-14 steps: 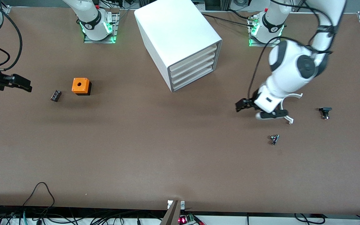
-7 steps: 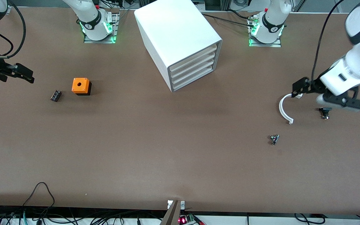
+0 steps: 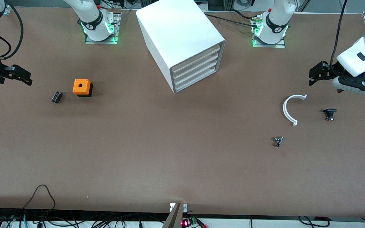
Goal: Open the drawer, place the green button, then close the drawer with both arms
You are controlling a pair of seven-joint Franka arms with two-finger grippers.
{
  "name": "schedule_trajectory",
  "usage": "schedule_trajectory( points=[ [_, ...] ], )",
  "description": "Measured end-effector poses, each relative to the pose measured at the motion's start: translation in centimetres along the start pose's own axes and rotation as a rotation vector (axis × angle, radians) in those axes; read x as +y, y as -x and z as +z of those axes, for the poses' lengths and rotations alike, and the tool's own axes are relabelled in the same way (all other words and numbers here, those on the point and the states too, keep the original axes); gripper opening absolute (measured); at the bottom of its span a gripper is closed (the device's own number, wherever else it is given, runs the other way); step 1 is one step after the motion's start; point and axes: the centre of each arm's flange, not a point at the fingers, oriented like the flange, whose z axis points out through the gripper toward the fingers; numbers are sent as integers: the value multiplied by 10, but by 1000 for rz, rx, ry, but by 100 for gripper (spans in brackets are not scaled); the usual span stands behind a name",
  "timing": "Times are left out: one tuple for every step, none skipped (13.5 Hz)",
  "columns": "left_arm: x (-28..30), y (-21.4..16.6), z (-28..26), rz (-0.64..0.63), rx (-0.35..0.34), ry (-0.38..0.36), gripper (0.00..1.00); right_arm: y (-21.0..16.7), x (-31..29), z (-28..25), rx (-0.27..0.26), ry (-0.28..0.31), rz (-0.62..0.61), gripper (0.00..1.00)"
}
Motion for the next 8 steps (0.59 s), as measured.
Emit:
schedule_trajectory(
  points=[
    [-1, 0, 0, 3, 0, -10, 100, 0, 0, 0, 0, 0, -1, 100],
    [0, 0, -1, 5, 1, -14, 100, 0, 0, 0, -1, 0, -1, 100],
    [0, 0, -1, 5, 2, -15, 100, 0, 0, 0, -3, 0, -1, 100],
    [0, -1, -1, 5, 3, -15, 100, 1, 0, 0, -5, 0, -1, 100],
    [0, -1, -1, 5, 5, -16, 100, 1, 0, 1, -7, 0, -1, 100],
    [0, -1, -1, 5, 11, -17, 100, 1, 0, 1, -8, 0, -1, 100],
    [-1, -3, -3, 6, 24, -19, 100, 1, 0, 1, -8, 0, -1, 100],
    [-1, -4, -3, 6, 34, -21, 100, 1, 0, 1, -9, 0, -1, 100]
  ],
)
